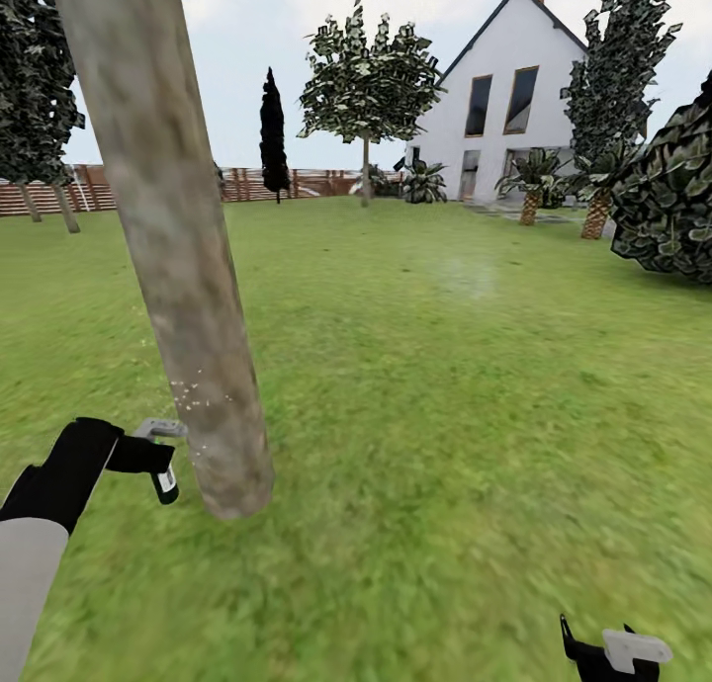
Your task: In the garden, pick up the pesticide atomizer on the floor and spray pesticide onto both trees until each tree trunk is fully covered.
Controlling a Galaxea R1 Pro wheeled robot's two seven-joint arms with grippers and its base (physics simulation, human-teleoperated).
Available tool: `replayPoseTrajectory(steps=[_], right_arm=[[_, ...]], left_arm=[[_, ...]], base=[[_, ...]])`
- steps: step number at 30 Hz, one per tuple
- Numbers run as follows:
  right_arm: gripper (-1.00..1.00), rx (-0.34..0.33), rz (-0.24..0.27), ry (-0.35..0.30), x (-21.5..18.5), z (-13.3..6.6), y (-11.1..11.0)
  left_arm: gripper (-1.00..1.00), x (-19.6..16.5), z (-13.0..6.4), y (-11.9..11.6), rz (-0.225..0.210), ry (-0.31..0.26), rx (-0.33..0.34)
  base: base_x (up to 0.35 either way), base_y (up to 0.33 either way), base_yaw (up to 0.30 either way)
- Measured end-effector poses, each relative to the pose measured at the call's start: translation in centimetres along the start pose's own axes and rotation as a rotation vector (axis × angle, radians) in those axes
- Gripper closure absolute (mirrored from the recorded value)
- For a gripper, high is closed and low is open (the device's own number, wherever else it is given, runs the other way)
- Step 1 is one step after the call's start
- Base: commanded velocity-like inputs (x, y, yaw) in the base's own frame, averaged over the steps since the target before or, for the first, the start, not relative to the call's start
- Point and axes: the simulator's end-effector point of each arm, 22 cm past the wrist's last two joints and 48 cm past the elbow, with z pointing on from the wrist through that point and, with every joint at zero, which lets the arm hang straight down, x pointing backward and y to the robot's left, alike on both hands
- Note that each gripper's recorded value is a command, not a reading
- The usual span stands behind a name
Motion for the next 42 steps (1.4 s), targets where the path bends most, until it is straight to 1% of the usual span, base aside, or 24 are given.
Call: replayPoseTrajectory(steps=[2,5,7,9,10,11,12,15,20,30,42], right_arm=[[-1.00,0.000,0.000,0.000,0.0,0.0,0.0],[-1.00,0.000,-0.001,0.000,0.0,0.0,0.0],[-1.00,0.000,0.000,0.000,0.0,0.0,0.0],[-1.00,0.000,0.000,0.000,0.0,0.0,0.0],[-1.00,0.000,0.000,0.000,0.0,0.0,0.0],[-1.00,0.000,0.000,0.000,0.0,0.0,0.0],[-1.00,0.000,0.000,0.000,0.0,0.0,0.0],[-1.00,0.000,0.000,0.000,0.0,0.0,0.0],[-1.00,0.000,0.000,0.000,0.0,0.0,0.0],[-1.00,0.000,0.000,0.000,0.0,0.0,0.0],[-1.00,0.000,0.000,0.000,0.0,0.0,0.0]], left_arm=[[1.00,0.5,0.1,0.5,0.011,0.017,-0.020],[1.00,3.6,1.1,0.6,0.020,0.069,-0.029],[1.00,4.4,1.4,0.6,0.018,0.082,-0.031],[1.00,4.6,1.5,0.8,0.018,0.084,-0.049],[1.00,5.2,1.8,1.3,0.017,0.100,-0.070],[1.00,6.3,2.3,1.5,0.009,0.125,-0.076],[1.00,6.8,2.5,1.5,0.004,0.138,-0.077],[1.00,6.8,2.5,1.5,0.003,0.136,-0.079],[1.00,6.6,2.6,1.5,0.002,0.126,-0.075],[1.00,6.5,2.5,1.6,-0.001,0.122,-0.077],[1.00,6.5,2.5,1.7,0.000,0.123,-0.080]], base=[[0.064,-0.028,0.000],[0.012,-0.005,0.000],[0.001,-0.001,0.023],[0.000,0.000,0.162],[0.000,0.000,0.254],[0.000,0.000,0.268],[0.000,0.000,0.275],[0.046,-0.124,0.178],[0.100,-0.249,0.011],[0.006,-0.273,0.012],[0.011,-0.273,0.257]])
